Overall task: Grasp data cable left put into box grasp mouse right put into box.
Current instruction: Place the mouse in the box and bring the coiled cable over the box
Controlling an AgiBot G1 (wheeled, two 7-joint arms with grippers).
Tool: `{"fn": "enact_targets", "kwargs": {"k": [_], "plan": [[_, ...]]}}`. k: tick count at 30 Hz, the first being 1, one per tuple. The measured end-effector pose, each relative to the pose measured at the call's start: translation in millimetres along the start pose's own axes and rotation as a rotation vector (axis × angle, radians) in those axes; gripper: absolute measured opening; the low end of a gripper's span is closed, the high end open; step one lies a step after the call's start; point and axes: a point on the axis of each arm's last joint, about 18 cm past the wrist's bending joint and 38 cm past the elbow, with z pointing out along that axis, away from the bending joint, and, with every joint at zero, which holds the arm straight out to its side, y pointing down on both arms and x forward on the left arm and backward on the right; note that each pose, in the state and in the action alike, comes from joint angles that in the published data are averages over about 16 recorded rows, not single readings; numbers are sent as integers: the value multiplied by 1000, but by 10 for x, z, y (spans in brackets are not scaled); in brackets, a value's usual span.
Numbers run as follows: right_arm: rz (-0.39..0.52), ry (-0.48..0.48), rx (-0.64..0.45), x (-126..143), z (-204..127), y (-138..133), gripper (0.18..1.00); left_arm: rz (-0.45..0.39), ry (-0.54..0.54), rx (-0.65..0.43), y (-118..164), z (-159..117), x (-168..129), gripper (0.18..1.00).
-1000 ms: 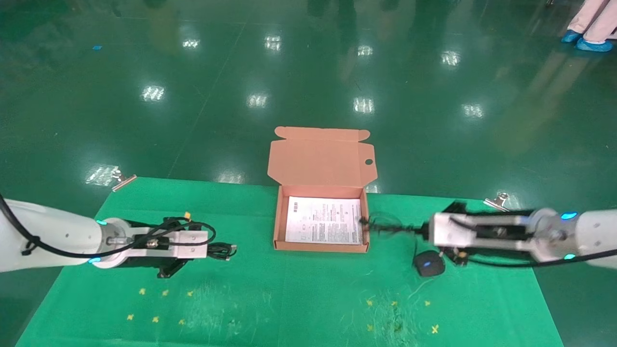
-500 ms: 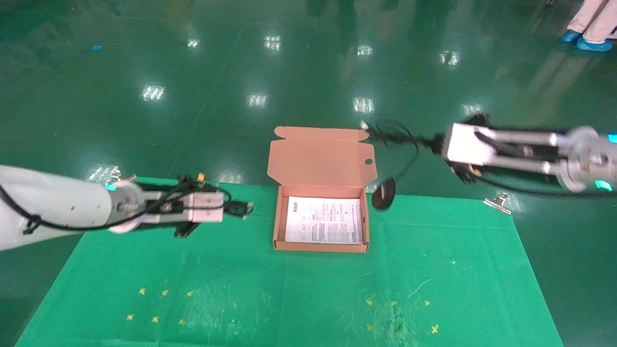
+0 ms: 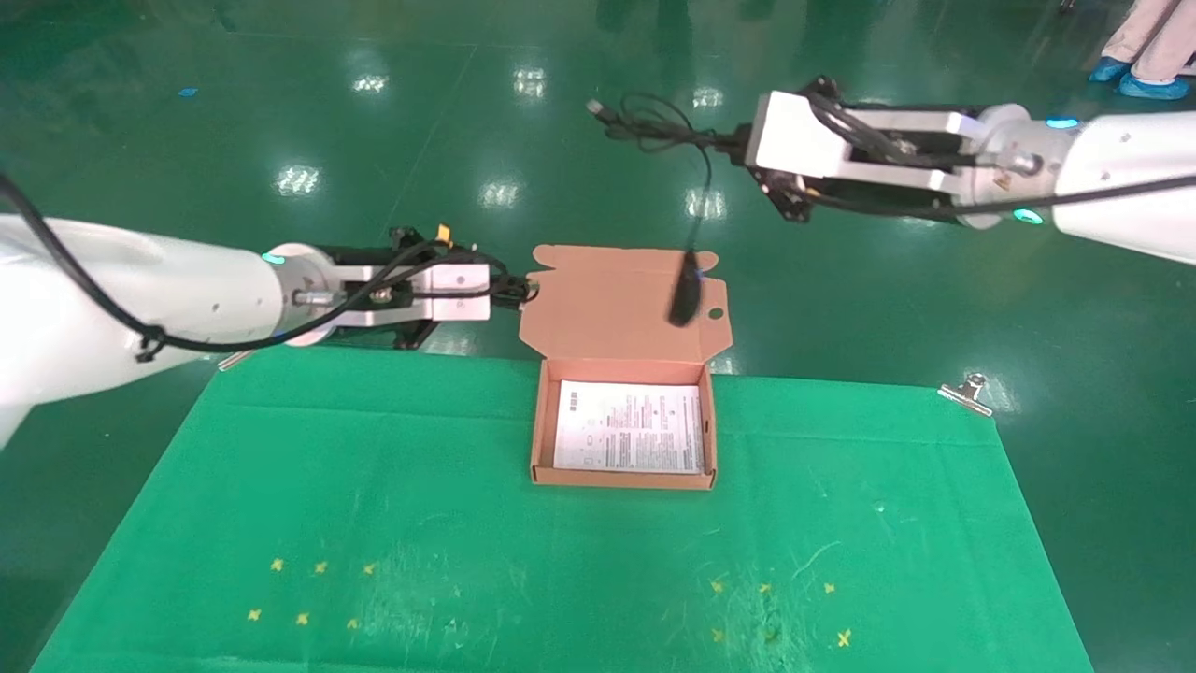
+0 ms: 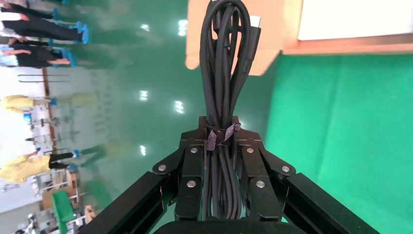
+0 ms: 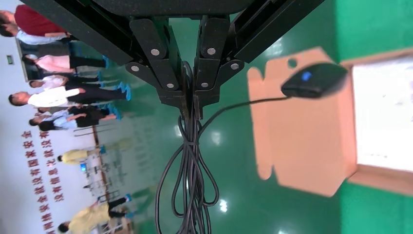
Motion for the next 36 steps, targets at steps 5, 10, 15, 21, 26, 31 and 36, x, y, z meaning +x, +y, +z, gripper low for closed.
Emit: {"fn": "enact_targets", "kwargs": {"k": [5, 10, 15, 21, 26, 31, 36], "plan": [[4, 12, 37, 72, 156, -118, 195, -5, -47, -7, -55, -2, -163, 267], [5, 12, 69, 114, 267, -216, 194, -15, -86, -14, -76, -25, -287, 267], [6, 4, 91, 120, 326, -272, 194, -24, -108, -22, -59, -51, -343, 267], [21, -19, 103, 29, 389, -278, 194, -23, -96, -36, 12, -50, -262, 267], [41, -46, 105, -112, 471, -264, 194, -17, -68, -58, 110, -43, -118, 267], [61, -80, 102, -291, 566, -235, 193, -14, -31, -89, 241, -50, 65, 267], [77, -112, 95, -460, 660, -202, 193, -19, 0, -123, 371, -85, 221, 267]]}}
